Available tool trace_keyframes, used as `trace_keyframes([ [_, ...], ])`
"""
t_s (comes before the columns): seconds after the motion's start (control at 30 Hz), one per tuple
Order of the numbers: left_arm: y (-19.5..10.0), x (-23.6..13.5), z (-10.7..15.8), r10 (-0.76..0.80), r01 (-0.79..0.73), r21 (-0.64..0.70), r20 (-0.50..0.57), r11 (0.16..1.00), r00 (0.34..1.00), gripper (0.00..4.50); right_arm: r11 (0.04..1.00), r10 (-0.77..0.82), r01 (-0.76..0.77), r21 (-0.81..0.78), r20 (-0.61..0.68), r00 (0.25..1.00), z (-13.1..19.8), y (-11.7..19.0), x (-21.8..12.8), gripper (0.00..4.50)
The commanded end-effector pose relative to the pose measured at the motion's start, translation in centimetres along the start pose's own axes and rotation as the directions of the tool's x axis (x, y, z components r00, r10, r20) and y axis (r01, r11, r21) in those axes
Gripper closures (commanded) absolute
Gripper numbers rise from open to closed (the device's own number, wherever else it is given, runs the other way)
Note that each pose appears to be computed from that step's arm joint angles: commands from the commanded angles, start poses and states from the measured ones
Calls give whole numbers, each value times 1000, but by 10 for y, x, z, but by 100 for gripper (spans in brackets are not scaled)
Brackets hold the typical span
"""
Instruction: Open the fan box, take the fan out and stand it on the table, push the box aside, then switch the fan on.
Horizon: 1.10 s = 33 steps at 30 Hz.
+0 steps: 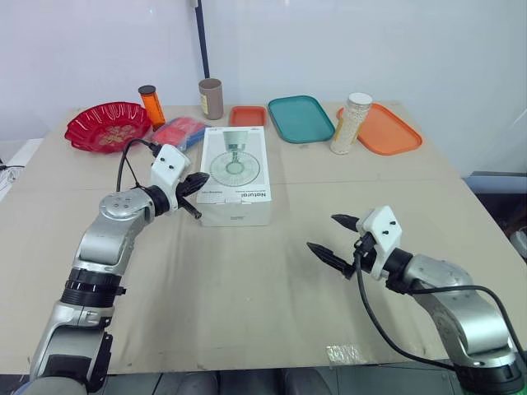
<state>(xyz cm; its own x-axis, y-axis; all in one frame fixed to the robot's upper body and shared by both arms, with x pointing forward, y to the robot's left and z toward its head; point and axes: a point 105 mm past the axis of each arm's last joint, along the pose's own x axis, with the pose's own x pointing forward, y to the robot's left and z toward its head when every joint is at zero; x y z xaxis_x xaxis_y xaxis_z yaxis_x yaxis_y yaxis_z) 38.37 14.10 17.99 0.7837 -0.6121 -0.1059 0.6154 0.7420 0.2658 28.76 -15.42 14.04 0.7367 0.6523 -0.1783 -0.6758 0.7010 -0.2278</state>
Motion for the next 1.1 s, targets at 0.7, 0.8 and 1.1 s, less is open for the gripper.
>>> trace_keyframes([
  [0.7, -3, 10, -13, -40, 28, -109, -112, 994, 993, 449, 983, 61, -44, -175, 89, 994, 63, 18, 29, 0],
  [0.8, -4, 11, -14, -44, 32, -105, -119, 994, 992, 449, 970, 84, -65, -235, 73, 994, 73, 22, 41, 0],
  [1.1, -5, 14, -14, -49, 38, -94, -124, 995, 991, 449, 958, 72, -54, -282, 55, 996, 82, 27, 87, 0],
])
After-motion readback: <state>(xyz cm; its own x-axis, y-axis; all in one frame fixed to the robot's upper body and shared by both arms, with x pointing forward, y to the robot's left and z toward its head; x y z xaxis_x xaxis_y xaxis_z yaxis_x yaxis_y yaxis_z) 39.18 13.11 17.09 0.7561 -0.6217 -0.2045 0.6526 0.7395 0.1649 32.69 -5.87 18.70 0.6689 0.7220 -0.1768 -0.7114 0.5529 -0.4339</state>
